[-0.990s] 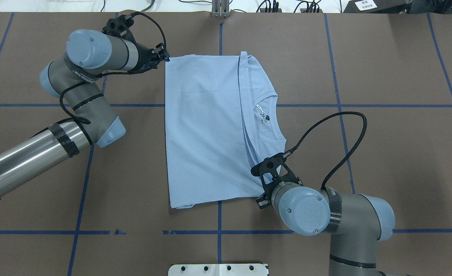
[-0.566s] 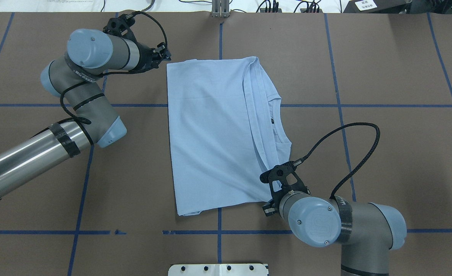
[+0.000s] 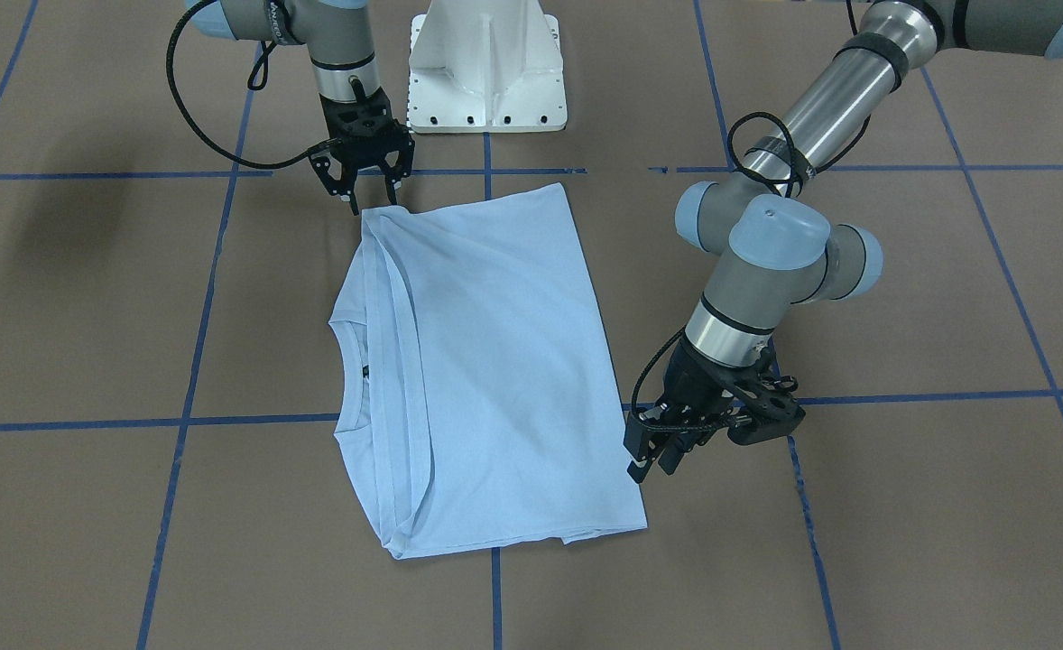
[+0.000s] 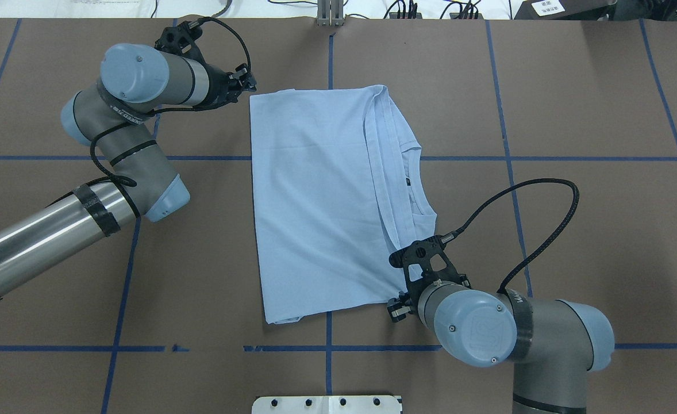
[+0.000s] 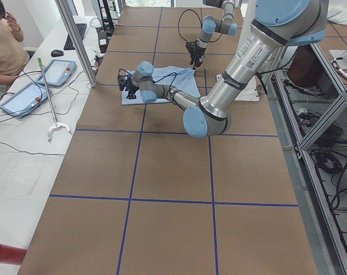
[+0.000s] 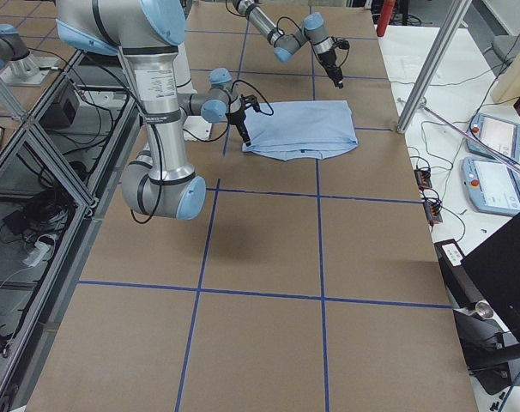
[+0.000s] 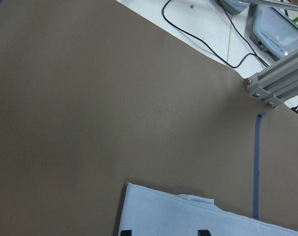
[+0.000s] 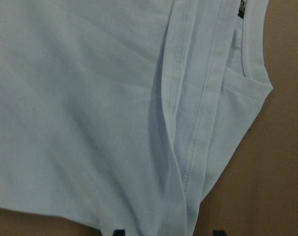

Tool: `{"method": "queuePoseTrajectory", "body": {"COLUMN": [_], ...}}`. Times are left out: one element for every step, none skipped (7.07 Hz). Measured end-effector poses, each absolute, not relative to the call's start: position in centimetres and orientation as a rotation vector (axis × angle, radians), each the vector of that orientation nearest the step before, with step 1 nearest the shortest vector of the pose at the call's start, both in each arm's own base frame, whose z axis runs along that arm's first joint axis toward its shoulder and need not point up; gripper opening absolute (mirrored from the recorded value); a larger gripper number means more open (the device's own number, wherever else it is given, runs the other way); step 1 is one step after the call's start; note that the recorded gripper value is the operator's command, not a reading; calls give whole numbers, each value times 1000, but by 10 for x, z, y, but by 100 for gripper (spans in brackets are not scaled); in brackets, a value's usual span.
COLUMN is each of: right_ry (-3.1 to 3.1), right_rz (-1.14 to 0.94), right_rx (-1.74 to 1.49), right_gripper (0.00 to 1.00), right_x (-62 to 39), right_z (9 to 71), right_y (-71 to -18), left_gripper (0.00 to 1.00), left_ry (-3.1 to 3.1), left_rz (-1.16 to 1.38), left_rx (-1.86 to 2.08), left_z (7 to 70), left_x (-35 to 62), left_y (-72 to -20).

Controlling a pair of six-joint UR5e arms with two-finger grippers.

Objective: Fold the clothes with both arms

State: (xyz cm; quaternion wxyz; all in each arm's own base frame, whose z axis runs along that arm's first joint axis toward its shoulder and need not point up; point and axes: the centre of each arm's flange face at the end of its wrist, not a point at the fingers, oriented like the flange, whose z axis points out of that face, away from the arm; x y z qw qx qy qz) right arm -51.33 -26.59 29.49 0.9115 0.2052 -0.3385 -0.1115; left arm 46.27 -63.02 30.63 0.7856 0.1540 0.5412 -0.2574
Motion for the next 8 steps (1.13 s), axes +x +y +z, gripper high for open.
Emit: {"method": "queuePoseTrajectory", "body": {"right_ry": [-690, -681, -670, -661, -655, -653, -655, -665], "right_rz": [-211, -200, -192, -187, -185, -184, -184, -185], "right_rx": [428, 432, 436, 438, 438, 437, 433, 426], "right_gripper": [52, 38, 20, 0, 0, 0, 0, 0], "right_x": [-517, -524, -531, -534, -535, -535, -534, -530], "right_z": [295, 295, 295, 296, 298, 299, 298, 297], "right_y": [-278, -288, -298, -305, -309, -311, -312, -313], "left_gripper": [54, 54, 54, 54, 54, 54, 54, 54], "left_ry": [1168, 1169, 1169, 1170, 1170, 1170, 1170, 1171], "left_rz": [-554, -554, -553, -553, -552, -552, -552, -552], "left_rx": [331, 331, 331, 331, 330, 330, 330, 330], "left_z": [306, 306, 306, 306, 306, 306, 306, 306], "left_x": [463, 463, 464, 464, 464, 465, 465, 464], "left_y": [-630, -629, -629, -629, -628, -628, -628, -628]}}
